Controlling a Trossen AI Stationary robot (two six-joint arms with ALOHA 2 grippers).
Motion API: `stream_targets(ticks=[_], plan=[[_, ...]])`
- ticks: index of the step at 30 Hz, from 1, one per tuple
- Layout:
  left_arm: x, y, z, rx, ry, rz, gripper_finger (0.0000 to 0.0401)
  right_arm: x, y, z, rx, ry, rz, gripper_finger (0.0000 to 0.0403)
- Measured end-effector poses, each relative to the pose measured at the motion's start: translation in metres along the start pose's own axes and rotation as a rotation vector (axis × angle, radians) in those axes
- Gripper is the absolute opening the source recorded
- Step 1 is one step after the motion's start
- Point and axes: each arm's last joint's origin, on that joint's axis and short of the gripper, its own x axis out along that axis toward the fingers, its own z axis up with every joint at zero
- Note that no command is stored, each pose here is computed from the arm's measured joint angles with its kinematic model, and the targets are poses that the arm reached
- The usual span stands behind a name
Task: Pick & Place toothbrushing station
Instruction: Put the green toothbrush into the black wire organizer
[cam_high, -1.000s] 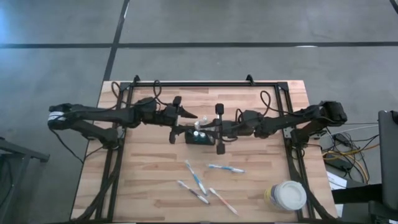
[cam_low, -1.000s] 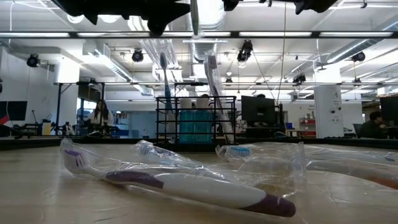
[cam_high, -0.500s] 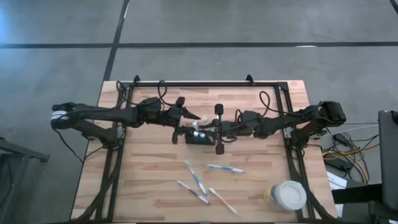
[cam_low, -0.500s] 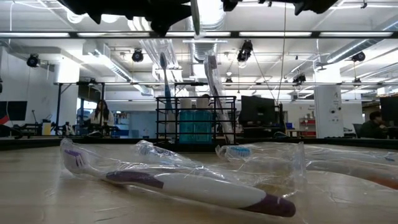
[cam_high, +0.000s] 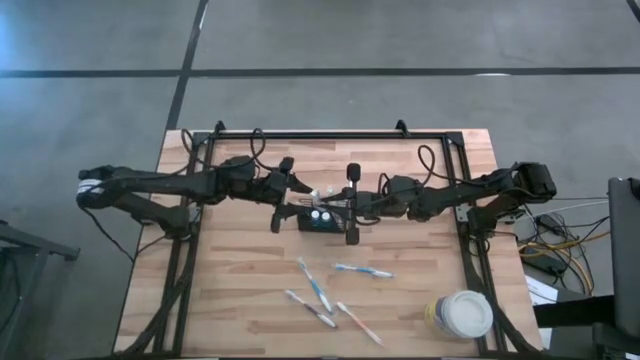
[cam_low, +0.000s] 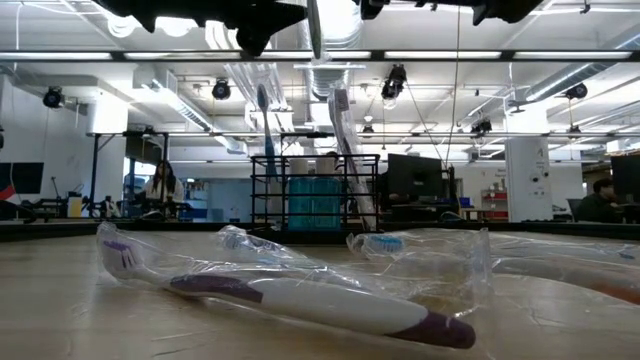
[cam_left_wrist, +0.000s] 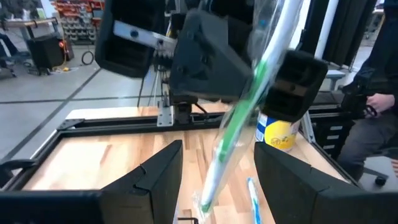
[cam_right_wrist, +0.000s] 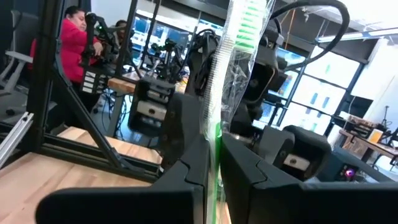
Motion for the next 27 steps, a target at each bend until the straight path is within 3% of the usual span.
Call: stream_targets(ticks=[27], plan=[[0.008, 0.000, 0.000, 0.034, -0.048, -0.029, 0.0204, 0.004, -0.004, -0.007, 0.003, -0.011, -0.020, 0.0020]])
